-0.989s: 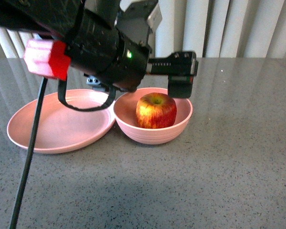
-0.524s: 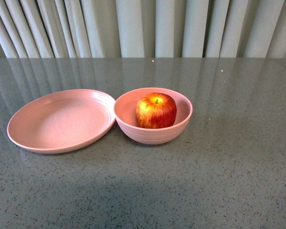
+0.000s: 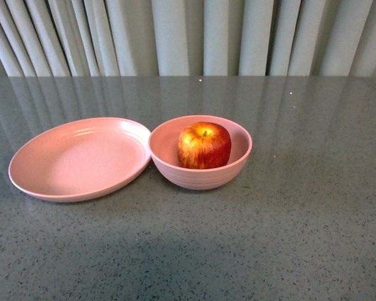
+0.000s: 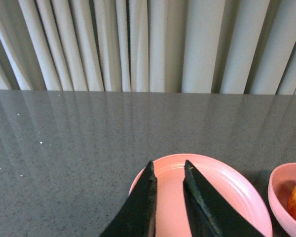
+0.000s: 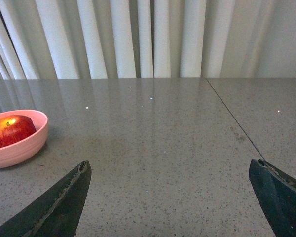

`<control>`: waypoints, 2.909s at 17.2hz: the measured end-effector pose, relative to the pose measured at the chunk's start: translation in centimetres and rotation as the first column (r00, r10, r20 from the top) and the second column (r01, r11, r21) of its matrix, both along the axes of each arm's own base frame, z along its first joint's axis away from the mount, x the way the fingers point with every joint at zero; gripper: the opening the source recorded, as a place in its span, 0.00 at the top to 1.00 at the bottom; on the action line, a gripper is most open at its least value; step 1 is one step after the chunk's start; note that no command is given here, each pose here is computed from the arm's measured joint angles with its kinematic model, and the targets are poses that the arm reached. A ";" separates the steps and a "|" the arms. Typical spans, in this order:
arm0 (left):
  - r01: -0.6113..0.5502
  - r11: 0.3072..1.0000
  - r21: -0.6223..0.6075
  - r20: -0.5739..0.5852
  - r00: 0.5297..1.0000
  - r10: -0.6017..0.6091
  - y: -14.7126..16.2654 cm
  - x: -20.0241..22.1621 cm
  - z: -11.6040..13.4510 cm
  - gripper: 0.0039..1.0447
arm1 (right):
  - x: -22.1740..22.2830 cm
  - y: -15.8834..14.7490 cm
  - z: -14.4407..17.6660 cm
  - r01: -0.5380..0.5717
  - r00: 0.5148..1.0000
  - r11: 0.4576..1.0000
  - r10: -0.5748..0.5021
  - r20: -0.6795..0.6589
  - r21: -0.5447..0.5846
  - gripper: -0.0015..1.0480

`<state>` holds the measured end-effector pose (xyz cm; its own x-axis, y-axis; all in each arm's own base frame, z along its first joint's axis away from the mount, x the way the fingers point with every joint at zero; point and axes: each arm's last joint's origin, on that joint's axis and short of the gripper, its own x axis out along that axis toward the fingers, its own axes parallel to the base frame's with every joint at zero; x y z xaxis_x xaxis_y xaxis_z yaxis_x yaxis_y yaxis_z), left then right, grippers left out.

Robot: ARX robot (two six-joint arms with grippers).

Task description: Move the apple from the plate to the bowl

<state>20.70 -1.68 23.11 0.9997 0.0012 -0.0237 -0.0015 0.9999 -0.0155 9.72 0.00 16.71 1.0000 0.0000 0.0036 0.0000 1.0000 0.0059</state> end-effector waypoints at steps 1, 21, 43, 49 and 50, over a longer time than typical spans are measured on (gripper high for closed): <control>-0.004 1.000 -0.003 0.031 1.000 0.004 0.3 -1.0 -0.2 0.97 | 0.0 0.0 0.0 0.000 1.000 1.000 0.000 0.000 0.000 0.06; 0.000 1.000 0.001 0.043 0.999 0.000 1.7 -8.7 -5.9 0.99 | 0.0 0.0 0.0 0.000 1.000 1.000 0.000 0.000 0.000 0.06; 0.001 1.000 0.002 0.028 1.000 -0.001 1.7 -11.0 -6.4 0.60 | 0.0 0.0 0.0 0.000 1.000 1.000 0.000 0.001 0.000 0.06; 0.001 1.000 0.004 0.027 1.000 -0.001 1.7 -11.0 -6.4 0.06 | 0.0 0.0 0.0 0.000 1.000 1.000 0.000 0.001 0.000 0.06; 0.001 1.000 0.004 0.028 1.000 -0.001 1.7 -11.0 -6.4 0.07 | 0.0 0.0 0.0 0.000 1.000 1.000 0.000 0.001 0.000 0.06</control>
<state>9.73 0.00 16.76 1.0000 0.0000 0.0040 0.0000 0.9999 -0.0113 9.72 0.00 16.71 1.0000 0.0000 0.0044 0.0000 1.0000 0.0059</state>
